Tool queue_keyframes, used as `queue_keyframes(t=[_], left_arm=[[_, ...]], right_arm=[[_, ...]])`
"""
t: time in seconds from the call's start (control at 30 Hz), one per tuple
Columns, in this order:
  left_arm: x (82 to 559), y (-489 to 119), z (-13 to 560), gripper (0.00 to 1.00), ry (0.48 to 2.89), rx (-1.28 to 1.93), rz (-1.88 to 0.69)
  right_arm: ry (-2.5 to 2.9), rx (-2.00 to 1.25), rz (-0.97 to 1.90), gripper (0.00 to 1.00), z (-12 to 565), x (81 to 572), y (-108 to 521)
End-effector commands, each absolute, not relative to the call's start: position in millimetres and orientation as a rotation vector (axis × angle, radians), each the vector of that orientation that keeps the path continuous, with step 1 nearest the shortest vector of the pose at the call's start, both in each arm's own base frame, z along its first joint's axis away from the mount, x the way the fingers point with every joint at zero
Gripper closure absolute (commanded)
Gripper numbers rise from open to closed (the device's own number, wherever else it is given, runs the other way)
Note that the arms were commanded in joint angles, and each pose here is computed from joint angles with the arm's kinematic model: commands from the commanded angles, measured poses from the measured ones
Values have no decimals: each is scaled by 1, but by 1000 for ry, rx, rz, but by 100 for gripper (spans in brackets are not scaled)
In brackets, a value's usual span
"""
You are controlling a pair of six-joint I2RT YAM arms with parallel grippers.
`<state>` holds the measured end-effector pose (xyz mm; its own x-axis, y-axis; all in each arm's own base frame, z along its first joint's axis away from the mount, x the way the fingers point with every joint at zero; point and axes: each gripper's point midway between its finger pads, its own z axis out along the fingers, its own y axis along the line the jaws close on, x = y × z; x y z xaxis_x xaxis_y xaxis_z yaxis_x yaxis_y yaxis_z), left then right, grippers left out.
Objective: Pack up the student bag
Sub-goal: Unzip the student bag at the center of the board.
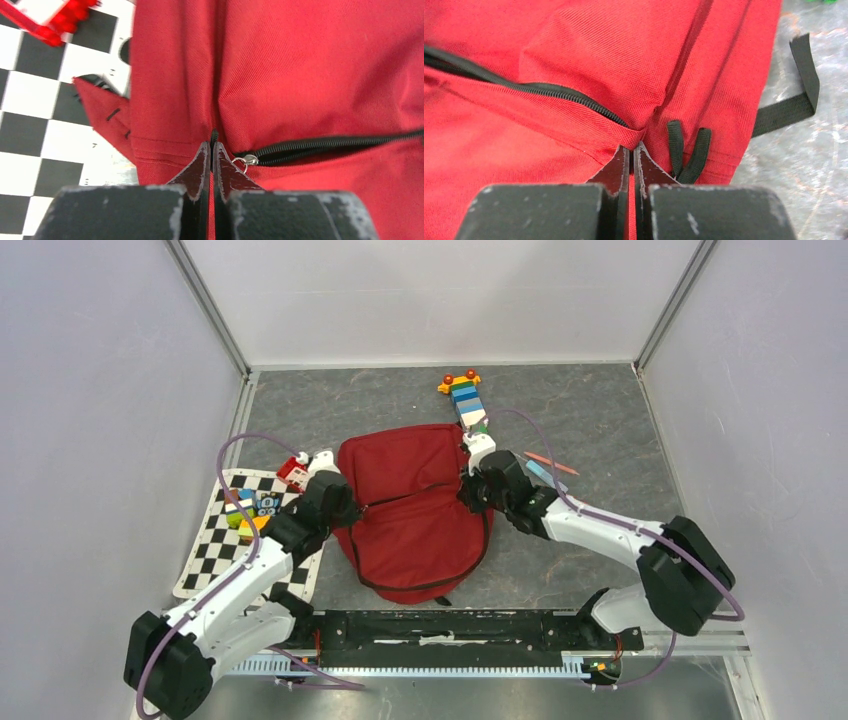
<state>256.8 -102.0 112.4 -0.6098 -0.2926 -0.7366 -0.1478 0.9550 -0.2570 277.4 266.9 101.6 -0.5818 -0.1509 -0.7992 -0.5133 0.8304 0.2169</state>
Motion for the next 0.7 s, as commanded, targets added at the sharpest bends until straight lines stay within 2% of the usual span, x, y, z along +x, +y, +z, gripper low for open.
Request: queue_keyframes(t=[0.0,0.27,0.43,0.6,0.67], left_arm=[[250,-136,110,98,2251,-143,-423],[222,-184,94,98,2279,-23,-655],[202,-218,87,98,2298,70,-696],[198,-224,87,97,2319,70,-647],[201,-218,93,91,2314,54,-608]], right_arm=[[2062,-516,387,100,131,331,257],[2028,-598,372,100,139,378,276],[2042,-590,371,100,148,391,283],[2089,-542,364,83,148,379,272],[2116,-521,354,77,144,370,263]])
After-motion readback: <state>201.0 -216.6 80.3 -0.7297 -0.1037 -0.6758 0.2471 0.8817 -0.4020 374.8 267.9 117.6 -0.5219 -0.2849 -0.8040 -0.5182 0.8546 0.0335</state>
